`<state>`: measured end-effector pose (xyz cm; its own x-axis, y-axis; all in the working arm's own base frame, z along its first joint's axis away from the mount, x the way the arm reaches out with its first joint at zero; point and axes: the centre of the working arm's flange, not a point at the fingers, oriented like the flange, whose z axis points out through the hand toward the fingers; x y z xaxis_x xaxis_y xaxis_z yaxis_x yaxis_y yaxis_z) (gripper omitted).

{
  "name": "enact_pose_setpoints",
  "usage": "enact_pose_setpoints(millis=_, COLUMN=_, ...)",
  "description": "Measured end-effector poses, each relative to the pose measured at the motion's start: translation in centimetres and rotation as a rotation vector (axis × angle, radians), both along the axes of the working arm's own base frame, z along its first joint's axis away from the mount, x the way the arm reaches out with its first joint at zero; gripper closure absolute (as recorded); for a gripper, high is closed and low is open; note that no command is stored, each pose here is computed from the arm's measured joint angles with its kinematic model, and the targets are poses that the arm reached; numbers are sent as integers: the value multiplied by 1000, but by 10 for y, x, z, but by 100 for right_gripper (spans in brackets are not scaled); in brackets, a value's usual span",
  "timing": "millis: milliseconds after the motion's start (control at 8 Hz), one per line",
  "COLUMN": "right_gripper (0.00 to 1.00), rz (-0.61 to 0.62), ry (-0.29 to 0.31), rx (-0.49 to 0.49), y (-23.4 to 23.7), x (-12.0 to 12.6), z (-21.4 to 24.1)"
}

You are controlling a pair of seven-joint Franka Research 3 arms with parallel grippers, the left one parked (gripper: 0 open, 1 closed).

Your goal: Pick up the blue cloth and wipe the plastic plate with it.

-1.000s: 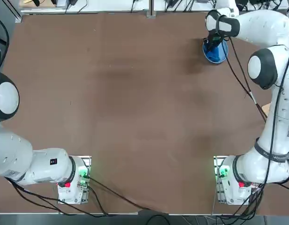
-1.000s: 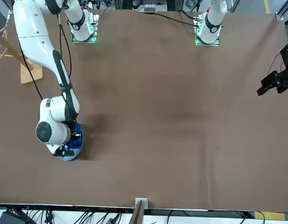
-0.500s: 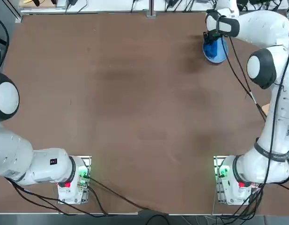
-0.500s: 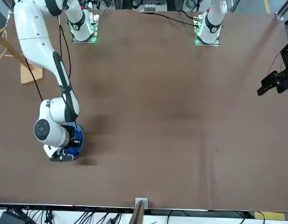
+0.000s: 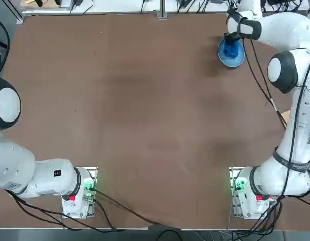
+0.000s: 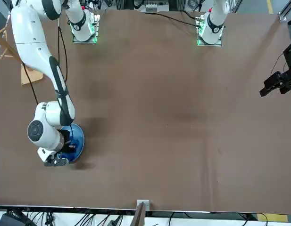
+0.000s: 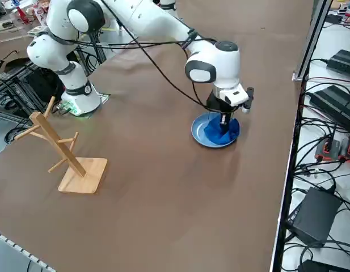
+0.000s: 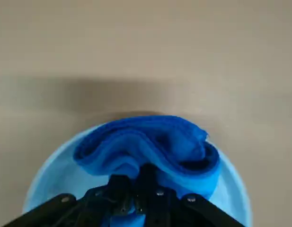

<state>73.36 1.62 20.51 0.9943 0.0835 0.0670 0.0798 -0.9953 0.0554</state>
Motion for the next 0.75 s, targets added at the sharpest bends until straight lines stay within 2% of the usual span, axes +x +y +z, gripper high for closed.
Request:
enact_pose_setpoints(millis=375, right_gripper=94, rz=-11, ry=98, rx=-18, y=-20, x=-7, z=0)
enact_pose_setpoints(millis=750, right_gripper=94, rz=-17, ry=177, rx=-20, y=-2, x=-15, z=-2)
